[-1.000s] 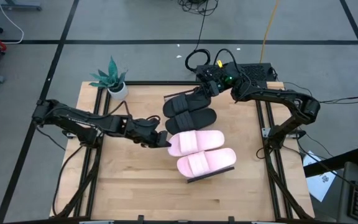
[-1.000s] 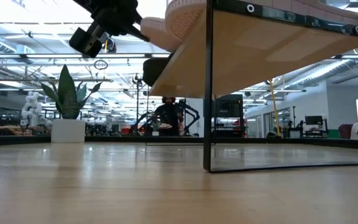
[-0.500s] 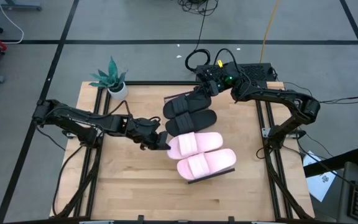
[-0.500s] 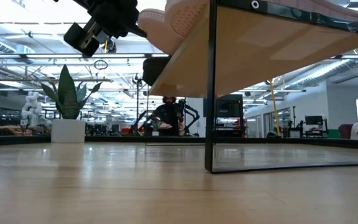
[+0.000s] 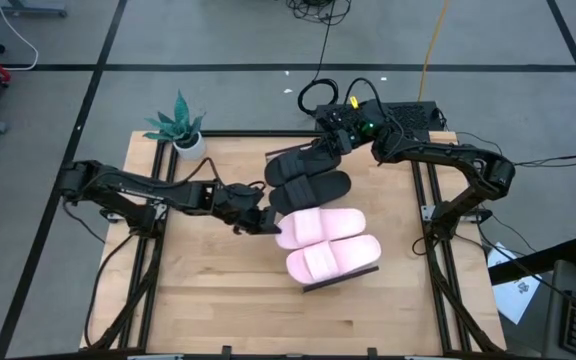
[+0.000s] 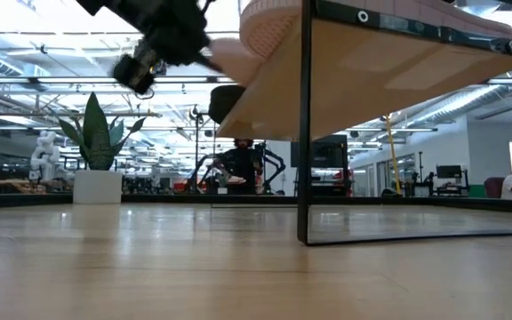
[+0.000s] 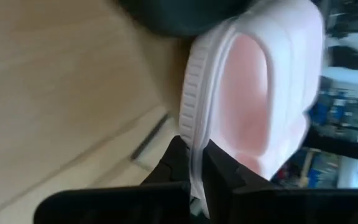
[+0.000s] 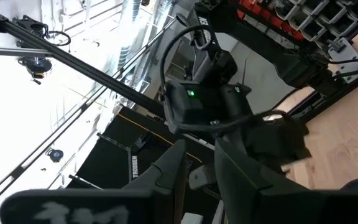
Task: Pick and place slides into the shelf
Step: Adjust the white slides on the shelf
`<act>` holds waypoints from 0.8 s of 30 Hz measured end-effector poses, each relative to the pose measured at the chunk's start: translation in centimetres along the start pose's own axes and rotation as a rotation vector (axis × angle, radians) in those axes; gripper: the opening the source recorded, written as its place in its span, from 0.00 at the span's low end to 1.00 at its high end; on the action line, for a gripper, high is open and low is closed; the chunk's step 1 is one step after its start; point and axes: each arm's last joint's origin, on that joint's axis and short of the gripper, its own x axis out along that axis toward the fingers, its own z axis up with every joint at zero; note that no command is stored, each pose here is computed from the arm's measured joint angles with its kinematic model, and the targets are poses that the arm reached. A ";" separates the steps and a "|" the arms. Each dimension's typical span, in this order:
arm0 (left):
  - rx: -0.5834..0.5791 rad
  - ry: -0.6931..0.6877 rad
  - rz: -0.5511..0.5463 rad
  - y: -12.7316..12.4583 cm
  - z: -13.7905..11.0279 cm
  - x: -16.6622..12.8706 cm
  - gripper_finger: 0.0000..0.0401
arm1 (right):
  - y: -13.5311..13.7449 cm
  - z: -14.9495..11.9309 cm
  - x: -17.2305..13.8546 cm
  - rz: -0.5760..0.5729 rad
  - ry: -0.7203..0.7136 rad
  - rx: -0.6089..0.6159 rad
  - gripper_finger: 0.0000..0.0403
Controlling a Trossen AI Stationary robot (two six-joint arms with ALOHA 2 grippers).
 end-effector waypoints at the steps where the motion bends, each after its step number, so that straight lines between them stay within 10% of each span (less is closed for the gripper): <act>1: 0.002 -0.004 -0.021 -0.2 0.2 0.2 0.02 | 0.0 0.0 0.0 0.000 0.000 0.000 0.18; 24: 0.069 0.052 -0.026 0.1 0.4 0.9 0.13 | -0.1 0.0 0.0 -0.003 0.005 0.006 0.18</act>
